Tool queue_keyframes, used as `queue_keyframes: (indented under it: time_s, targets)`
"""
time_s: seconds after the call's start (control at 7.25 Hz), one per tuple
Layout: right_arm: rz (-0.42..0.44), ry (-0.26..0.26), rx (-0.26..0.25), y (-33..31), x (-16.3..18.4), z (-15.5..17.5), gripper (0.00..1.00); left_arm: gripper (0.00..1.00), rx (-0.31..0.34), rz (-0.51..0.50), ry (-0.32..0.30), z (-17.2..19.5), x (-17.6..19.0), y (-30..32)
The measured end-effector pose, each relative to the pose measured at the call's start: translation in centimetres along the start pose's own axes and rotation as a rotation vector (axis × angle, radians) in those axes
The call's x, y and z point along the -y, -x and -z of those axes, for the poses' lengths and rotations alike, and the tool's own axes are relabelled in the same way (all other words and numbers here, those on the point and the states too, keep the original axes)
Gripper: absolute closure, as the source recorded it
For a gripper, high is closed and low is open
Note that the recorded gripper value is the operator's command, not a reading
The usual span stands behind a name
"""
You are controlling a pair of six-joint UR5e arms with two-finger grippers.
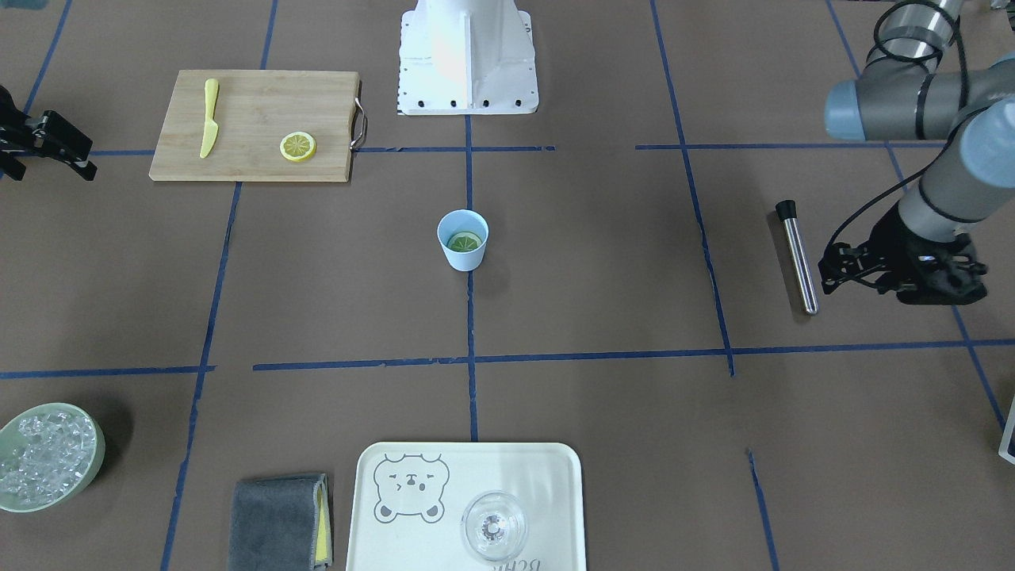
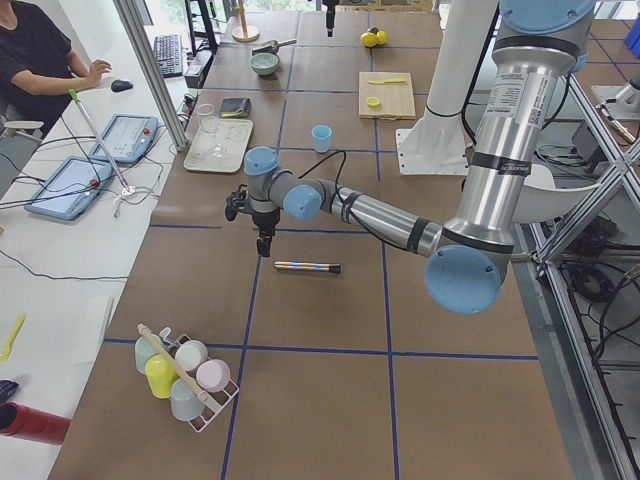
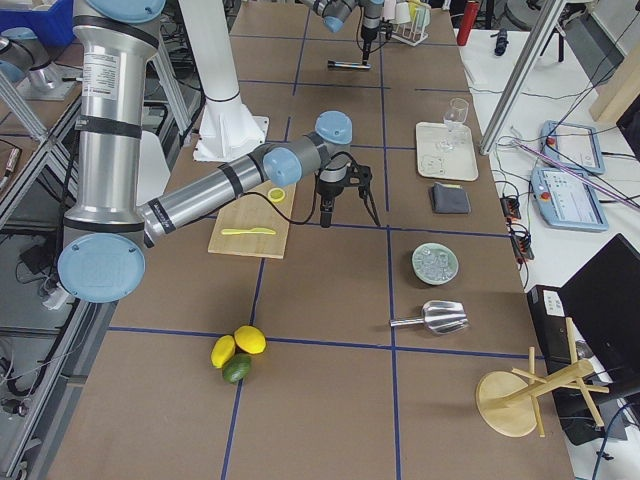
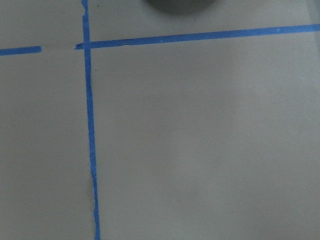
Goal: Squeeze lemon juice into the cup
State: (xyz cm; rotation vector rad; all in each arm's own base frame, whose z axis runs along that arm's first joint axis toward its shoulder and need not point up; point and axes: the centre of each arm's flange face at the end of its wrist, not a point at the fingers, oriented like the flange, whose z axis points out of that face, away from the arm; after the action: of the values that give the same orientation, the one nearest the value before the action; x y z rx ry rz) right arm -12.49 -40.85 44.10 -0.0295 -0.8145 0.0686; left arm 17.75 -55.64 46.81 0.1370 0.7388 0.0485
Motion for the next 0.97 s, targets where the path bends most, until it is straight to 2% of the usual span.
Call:
queue_keyframes:
  time_s: [0.28,0.41,0.69,0.97]
  targets:
    - [0.033,-0.013,-0.025,-5.9,0.9,1.0,0.00,0.00,-0.009,-0.111,-0.011,7.8,1.1,7.9]
    - [0.060,-0.010,-0.050,-9.6,1.3,2.0,0.00,0.00,-0.011,-0.139,-0.002,9.5,0.7,11.9]
    - [0.110,0.016,-0.080,-16.3,2.6,3.1,0.00,0.00,-0.057,-0.146,0.055,7.9,-1.8,18.0]
    - [0.121,0.051,-0.081,-20.6,3.1,2.2,0.00,0.00,-0.094,-0.132,0.125,4.8,-5.4,21.6]
